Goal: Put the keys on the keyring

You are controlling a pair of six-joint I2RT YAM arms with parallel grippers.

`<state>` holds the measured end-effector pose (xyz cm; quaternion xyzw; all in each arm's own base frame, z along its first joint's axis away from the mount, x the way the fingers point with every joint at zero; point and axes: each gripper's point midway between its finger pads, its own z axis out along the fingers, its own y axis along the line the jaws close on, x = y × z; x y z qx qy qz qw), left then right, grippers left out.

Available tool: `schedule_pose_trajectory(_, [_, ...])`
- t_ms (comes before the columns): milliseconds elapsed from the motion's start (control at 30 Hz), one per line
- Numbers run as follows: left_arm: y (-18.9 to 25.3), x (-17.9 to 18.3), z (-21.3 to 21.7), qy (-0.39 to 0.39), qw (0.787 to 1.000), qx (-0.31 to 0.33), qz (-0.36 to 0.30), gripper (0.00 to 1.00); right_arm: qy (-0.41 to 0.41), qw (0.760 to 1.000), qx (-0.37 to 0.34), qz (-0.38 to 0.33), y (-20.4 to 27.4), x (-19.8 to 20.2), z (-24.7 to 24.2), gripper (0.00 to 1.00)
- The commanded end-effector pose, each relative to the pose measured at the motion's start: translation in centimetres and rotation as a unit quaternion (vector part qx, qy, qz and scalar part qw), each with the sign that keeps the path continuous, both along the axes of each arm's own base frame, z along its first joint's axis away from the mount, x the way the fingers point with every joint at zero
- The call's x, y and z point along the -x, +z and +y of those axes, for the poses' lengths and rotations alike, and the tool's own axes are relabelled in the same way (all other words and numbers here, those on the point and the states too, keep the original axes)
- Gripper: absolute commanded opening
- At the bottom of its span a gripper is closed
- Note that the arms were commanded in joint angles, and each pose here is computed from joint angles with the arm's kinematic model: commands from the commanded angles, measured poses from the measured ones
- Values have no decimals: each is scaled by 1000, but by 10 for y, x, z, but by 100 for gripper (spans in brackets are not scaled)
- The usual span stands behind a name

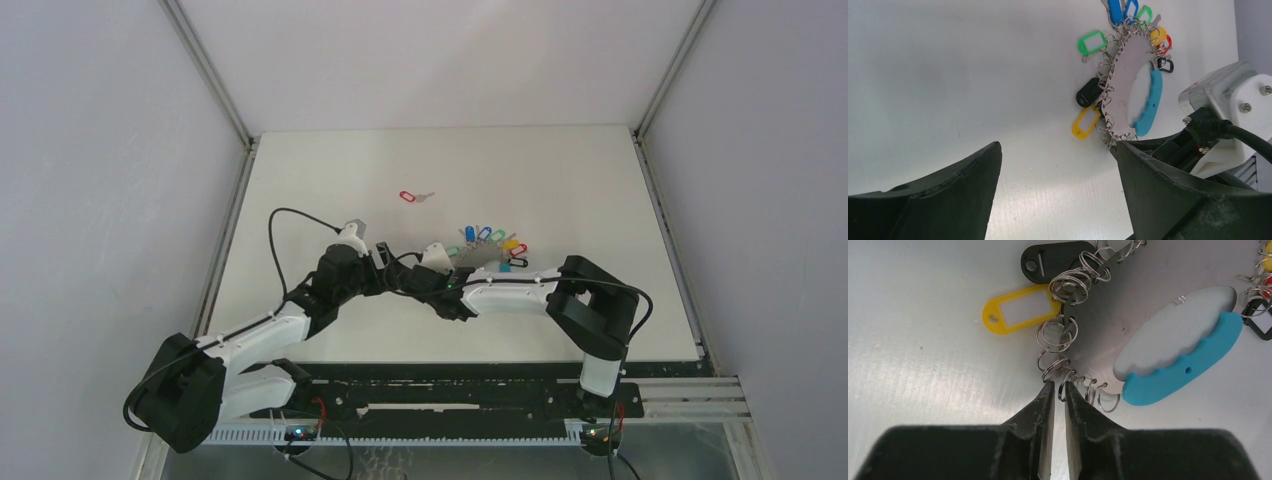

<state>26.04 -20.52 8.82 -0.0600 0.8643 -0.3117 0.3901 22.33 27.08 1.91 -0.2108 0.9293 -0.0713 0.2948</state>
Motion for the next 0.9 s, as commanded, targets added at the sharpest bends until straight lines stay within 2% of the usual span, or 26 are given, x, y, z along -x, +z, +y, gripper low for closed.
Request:
schedule_pose_trajectory(0, [-1,4,1,0,1000,9,0,89,-4,1000,-1,-21,5,-11,5,12])
schedule_pose_trajectory(100, [-1,4,2,1,1000,9,0,88,-4,1000,3,-25,6,-12,4,9])
schedule_pose_trajectory(233, [0,4,2,2,1000,10,-1,89,5,999,5,-38,17,-15,2,0])
schedule_pose_trajectory(400, [7,3,5,10,1000,10,-12,89,37,997,-14,-73,43,-17,1,0])
schedule_pose_trajectory(633, [31,4,14,25,998,22,-47,88,146,979,-71,-122,86,-12,12,0])
schedule_pose_trajectory(867, [58,6,23,35,995,38,-87,88,270,943,-105,-164,127,2,28,0])
